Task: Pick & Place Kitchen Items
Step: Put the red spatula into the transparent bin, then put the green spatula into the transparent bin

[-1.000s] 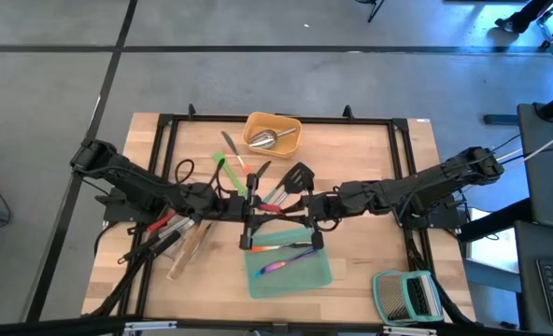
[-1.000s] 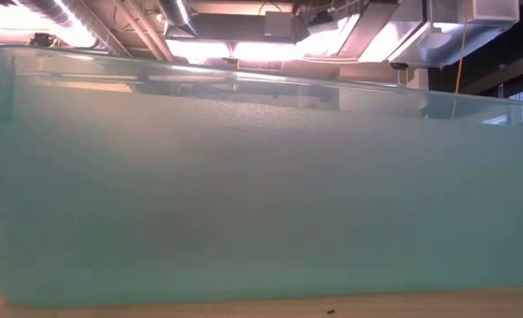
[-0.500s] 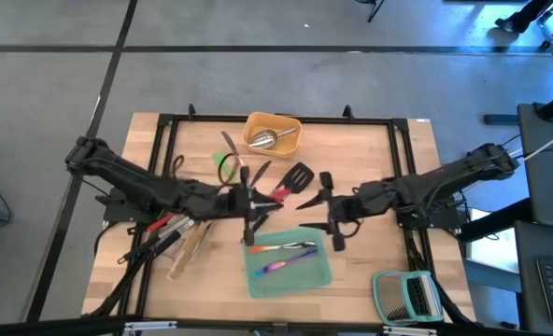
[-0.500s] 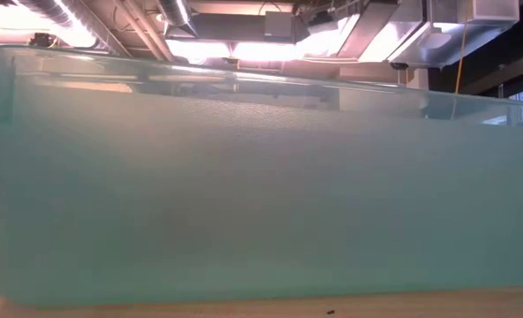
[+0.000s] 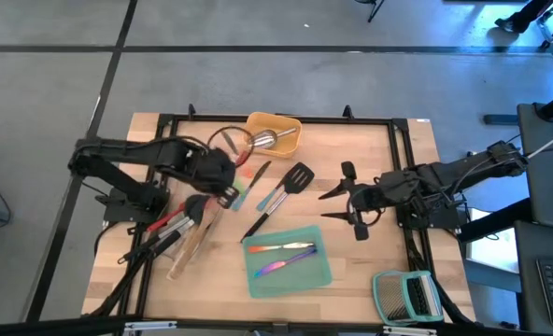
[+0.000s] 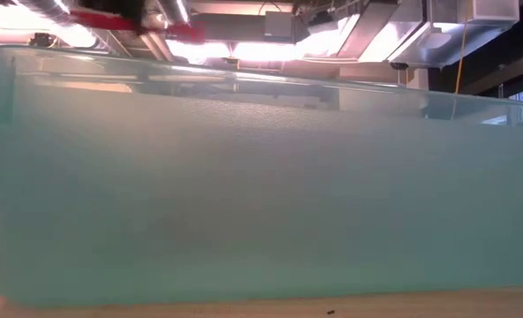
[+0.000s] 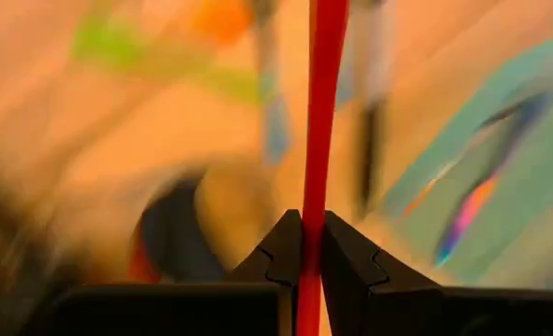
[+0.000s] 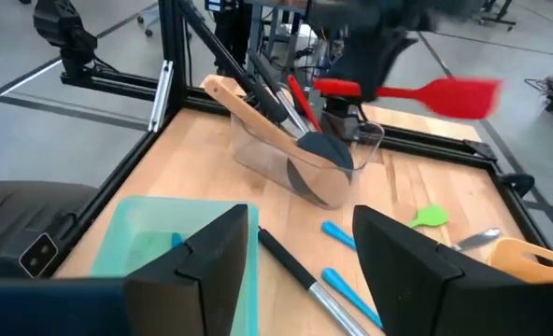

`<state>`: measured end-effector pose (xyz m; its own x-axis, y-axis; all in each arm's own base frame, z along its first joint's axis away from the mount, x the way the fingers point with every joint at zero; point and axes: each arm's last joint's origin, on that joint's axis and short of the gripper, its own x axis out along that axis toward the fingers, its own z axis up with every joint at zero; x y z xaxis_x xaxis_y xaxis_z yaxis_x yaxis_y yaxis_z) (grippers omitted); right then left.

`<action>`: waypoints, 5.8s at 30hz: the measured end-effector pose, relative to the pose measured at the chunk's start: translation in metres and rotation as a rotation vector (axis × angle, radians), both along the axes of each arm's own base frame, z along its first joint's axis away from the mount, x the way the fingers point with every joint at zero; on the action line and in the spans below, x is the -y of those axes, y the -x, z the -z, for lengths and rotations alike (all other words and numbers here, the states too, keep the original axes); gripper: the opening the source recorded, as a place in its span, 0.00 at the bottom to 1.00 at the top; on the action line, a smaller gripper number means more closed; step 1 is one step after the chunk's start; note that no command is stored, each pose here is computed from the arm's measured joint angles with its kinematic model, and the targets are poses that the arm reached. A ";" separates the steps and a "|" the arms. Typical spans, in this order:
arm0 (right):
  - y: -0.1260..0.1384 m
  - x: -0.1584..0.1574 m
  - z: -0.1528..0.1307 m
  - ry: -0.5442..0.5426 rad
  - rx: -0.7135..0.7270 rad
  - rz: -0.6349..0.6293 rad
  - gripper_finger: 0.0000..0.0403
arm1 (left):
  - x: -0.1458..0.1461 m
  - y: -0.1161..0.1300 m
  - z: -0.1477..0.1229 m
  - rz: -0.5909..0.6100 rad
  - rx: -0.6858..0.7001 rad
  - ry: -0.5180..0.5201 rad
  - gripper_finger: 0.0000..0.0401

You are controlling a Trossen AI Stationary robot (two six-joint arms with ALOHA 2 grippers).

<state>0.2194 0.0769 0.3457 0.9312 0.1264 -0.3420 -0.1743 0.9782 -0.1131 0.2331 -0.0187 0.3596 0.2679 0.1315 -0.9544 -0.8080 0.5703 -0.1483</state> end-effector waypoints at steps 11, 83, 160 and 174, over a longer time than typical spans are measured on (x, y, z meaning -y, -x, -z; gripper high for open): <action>0.000 0.000 0.000 -0.003 -0.001 -0.008 0.49 | 0.005 0.028 0.067 -0.147 -0.417 0.370 0.04; 0.000 0.000 0.000 -0.011 0.002 -0.006 0.49 | -0.025 -0.002 0.055 0.109 -0.049 0.036 0.54; -0.066 0.099 0.075 -0.138 0.032 0.171 0.49 | 0.019 0.024 0.078 0.077 0.964 -0.787 0.53; -0.160 0.104 0.130 -0.245 -0.069 0.304 0.49 | 0.024 0.046 0.054 0.268 1.144 -0.709 0.52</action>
<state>0.3793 -0.0270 0.2161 0.9145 -0.0660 -0.3992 0.1286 0.9828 0.1322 0.1874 -0.0430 0.3060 0.9472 0.3141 0.0641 -0.2873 0.9204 -0.2653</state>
